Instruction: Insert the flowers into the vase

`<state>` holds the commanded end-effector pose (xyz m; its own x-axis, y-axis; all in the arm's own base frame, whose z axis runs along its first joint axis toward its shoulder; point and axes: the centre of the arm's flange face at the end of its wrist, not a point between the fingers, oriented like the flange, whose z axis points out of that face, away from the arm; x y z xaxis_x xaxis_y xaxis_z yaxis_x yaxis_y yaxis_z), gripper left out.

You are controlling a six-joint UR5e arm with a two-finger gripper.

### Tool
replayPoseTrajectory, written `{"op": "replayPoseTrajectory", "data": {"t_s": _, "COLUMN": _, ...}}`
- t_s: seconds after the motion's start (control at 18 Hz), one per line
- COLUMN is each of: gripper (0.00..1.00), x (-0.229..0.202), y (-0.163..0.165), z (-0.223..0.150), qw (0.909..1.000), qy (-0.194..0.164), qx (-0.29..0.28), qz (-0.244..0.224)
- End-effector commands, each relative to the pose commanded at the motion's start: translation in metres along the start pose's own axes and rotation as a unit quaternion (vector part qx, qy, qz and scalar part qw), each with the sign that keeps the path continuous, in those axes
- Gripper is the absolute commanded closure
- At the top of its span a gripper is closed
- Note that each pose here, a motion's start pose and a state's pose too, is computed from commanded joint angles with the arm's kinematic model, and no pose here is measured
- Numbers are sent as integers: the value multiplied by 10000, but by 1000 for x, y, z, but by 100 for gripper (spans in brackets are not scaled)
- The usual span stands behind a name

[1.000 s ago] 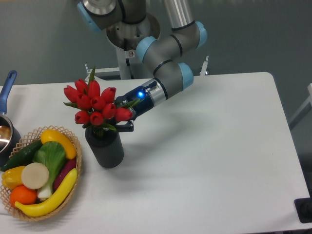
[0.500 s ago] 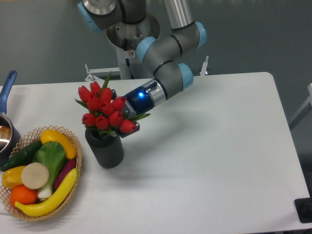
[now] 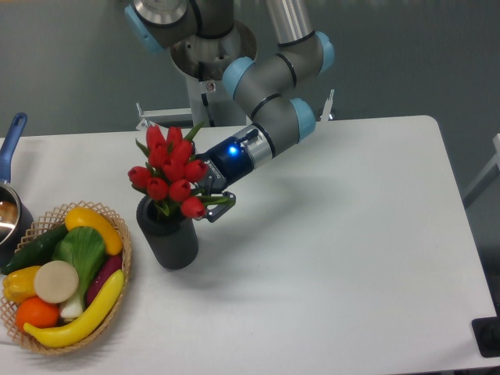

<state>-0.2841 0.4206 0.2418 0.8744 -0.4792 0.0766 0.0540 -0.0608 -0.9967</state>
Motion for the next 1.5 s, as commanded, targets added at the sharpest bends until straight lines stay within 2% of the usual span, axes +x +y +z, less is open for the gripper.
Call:
{"op": "replayPoseTrajectory", "data": {"t_s": 0.28, "gripper": 0, "x": -2, "y": 8, "z": -13, "qw": 9991, "qy": -126, "qx": -410, "qz": -25}}
{"op": "replayPoseTrajectory", "data": {"t_s": 0.89, "gripper": 0, "x": -1, "y": -11, "z": -53, "qw": 9974, "qy": -593, "qx": -376, "qz": -179}}
{"op": "replayPoseTrajectory", "data": {"t_s": 1.06, "gripper": 0, "x": 1, "y": -17, "z": -73, "qw": 9958, "qy": -827, "qx": -364, "qz": -173}}
{"op": "replayPoseTrajectory", "data": {"t_s": 1.17, "gripper": 0, "x": -8, "y": -27, "z": -103, "qw": 9924, "qy": -1164, "qx": -406, "qz": -36}}
{"op": "replayPoseTrajectory", "data": {"t_s": 1.22, "gripper": 0, "x": -13, "y": -29, "z": -117, "qw": 9896, "qy": -1304, "qx": -601, "qz": 5}}
{"op": "replayPoseTrajectory", "data": {"t_s": 1.28, "gripper": 0, "x": -27, "y": -36, "z": -146, "qw": 9756, "qy": -1595, "qx": -1497, "qz": 159}}
{"op": "replayPoseTrajectory", "data": {"t_s": 1.33, "gripper": 0, "x": -34, "y": -39, "z": -154, "qw": 9677, "qy": -1667, "qx": -1882, "qz": 205}}
{"op": "replayPoseTrajectory", "data": {"t_s": 1.5, "gripper": 0, "x": -55, "y": -56, "z": -189, "qw": 9452, "qy": -1999, "qx": -2561, "qz": 320}}
